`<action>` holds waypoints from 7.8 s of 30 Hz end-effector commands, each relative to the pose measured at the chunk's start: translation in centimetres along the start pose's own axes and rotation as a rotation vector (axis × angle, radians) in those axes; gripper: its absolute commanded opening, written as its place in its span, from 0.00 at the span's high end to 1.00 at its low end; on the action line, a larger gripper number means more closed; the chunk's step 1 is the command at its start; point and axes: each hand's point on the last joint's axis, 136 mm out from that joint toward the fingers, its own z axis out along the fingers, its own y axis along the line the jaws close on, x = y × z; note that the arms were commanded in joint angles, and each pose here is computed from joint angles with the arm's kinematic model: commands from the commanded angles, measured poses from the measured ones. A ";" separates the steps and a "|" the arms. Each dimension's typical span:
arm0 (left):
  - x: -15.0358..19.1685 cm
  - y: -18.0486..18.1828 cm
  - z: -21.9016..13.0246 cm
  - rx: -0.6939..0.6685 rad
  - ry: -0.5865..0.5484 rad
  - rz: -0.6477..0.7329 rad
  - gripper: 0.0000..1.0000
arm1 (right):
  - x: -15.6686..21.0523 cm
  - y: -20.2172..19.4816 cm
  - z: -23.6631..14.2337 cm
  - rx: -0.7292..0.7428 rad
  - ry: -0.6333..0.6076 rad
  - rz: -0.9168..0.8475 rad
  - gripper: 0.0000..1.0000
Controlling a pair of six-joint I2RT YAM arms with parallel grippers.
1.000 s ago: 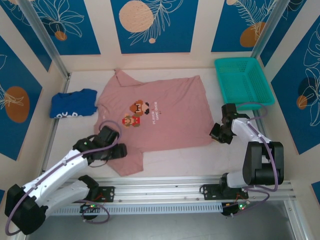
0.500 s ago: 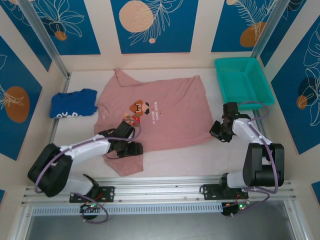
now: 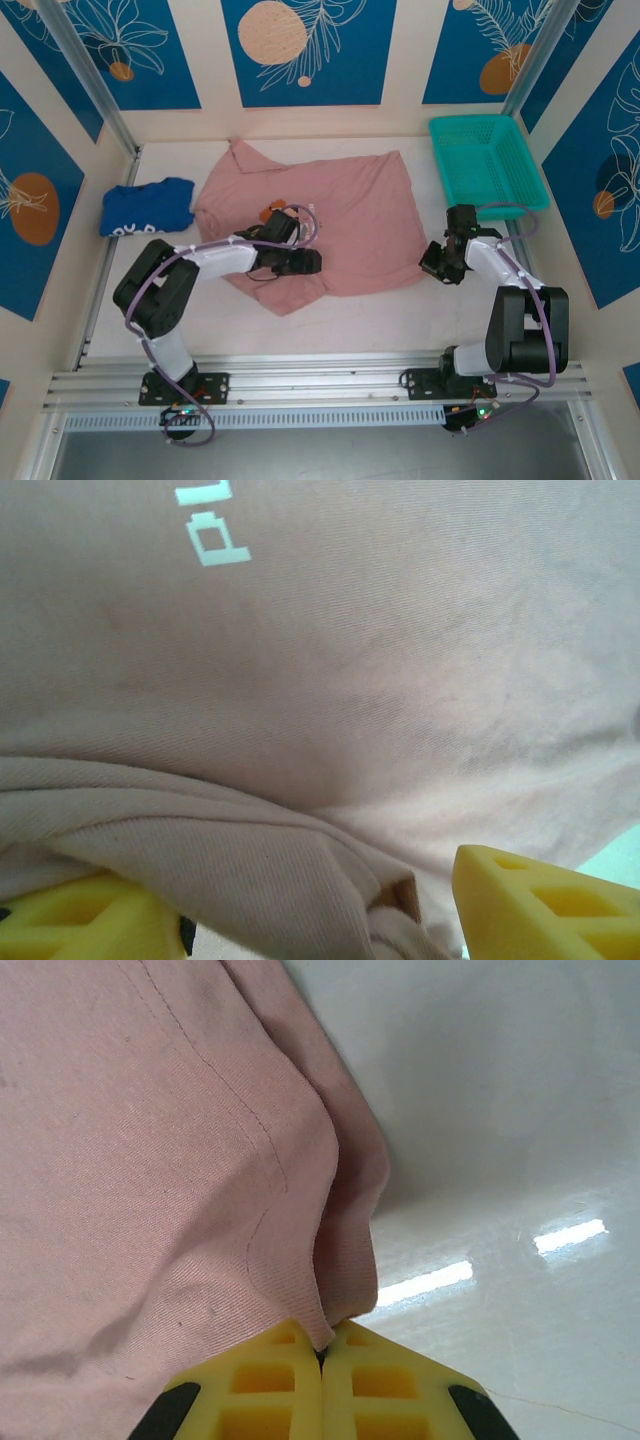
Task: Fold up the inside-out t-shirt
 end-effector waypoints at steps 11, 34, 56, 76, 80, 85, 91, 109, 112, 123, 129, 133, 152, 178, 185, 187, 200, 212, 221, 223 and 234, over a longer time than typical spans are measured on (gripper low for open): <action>9.8 3.8 -9.5 -0.107 -0.021 -0.017 0.33 | -0.1 0.7 -1.2 -0.039 -0.018 -0.022 1.00; 10.6 4.3 -5.2 -0.057 -0.046 -0.044 0.50 | 0.3 1.1 -1.5 -0.063 -0.027 -0.041 1.00; 8.1 2.1 -6.0 -0.009 -0.100 -0.024 0.60 | 0.2 1.1 -1.4 -0.062 -0.026 -0.042 1.00; 9.7 4.3 -5.6 -0.140 -0.029 -0.013 0.56 | 0.2 1.2 -1.4 -0.070 -0.027 -0.043 1.00; 10.3 4.2 -4.8 -0.129 -0.006 -0.008 0.62 | 0.2 1.3 -1.4 -0.070 -0.027 -0.045 1.00; 10.1 4.3 -4.8 -0.138 -0.018 -0.008 0.74 | 0.1 1.4 -1.6 -0.078 -0.035 -0.048 1.00; 9.9 5.0 -6.1 -0.172 -0.057 0.006 1.00 | -0.5 2.5 -3.1 -0.131 -0.097 -0.062 1.00; -6.1 -1.9 -41.8 -0.332 -0.995 0.198 1.00 | -7.0 12.2 -26.4 -0.501 -0.699 -0.234 1.00; -5.8 -4.0 -48.2 -0.299 -1.133 0.237 1.00 | -5.6 12.1 -32.7 -0.553 -0.850 -0.268 1.00; -3.8 -9.0 -62.2 -0.260 -1.346 0.371 1.00 | 2.3 10.3 -50.0 -0.699 -1.208 -0.370 1.00; -10.6 -7.2 -56.9 -0.523 -1.173 0.342 1.00 | -0.2 11.6 -48.1 -0.666 -1.153 -0.370 1.00; -14.1 -5.6 -54.5 -0.519 -1.125 0.286 1.00 | -3.7 12.8 -45.0 -0.610 -1.114 -0.371 1.00; -8.2 -8.0 -61.1 -0.372 -1.296 0.330 1.00 | -1.6 12.5 -48.0 -0.624 -1.170 -0.435 1.00; -20.6 -1.8 -51.1 -0.501 -1.081 0.209 1.00 | -7.4 12.7 -44.2 -0.459 -1.167 -0.396 1.00; -30.6 8.1 -30.6 -0.504 -0.768 0.119 1.00 | -19.6 17.1 -24.8 -0.343 -0.896 -0.354 1.00; -33.3 11.0 -25.5 -0.526 -0.705 0.098 0.97 | -23.1 18.6 -18.9 -0.321 -0.832 -0.339 1.00; -38.6 16.0 -16.3 -0.329 -0.691 -0.065 0.19 | -25.6 23.7 -3.4 -0.172 -0.463 -0.420 0.45; -15.1 10.7 -19.7 -0.171 -0.525 -0.190 0.17 | -4.4 6.2 -2.7 0.004 -0.095 -0.159 0.43; -6.8 9.6 -19.0 -0.111 -0.450 -0.195 0.17 | -2.7 -0.6 1.0 0.089 0.051 0.031 0.43; -6.2 9.5 -18.8 -0.115 -0.423 -0.189 0.17 | -2.7 -0.6 2.0 0.087 0.071 0.037 0.44; -3.6 10.4 -19.2 -0.180 -0.370 -0.192 0.17 | -1.6 -1.0 3.6 0.098 0.133 0.040 0.52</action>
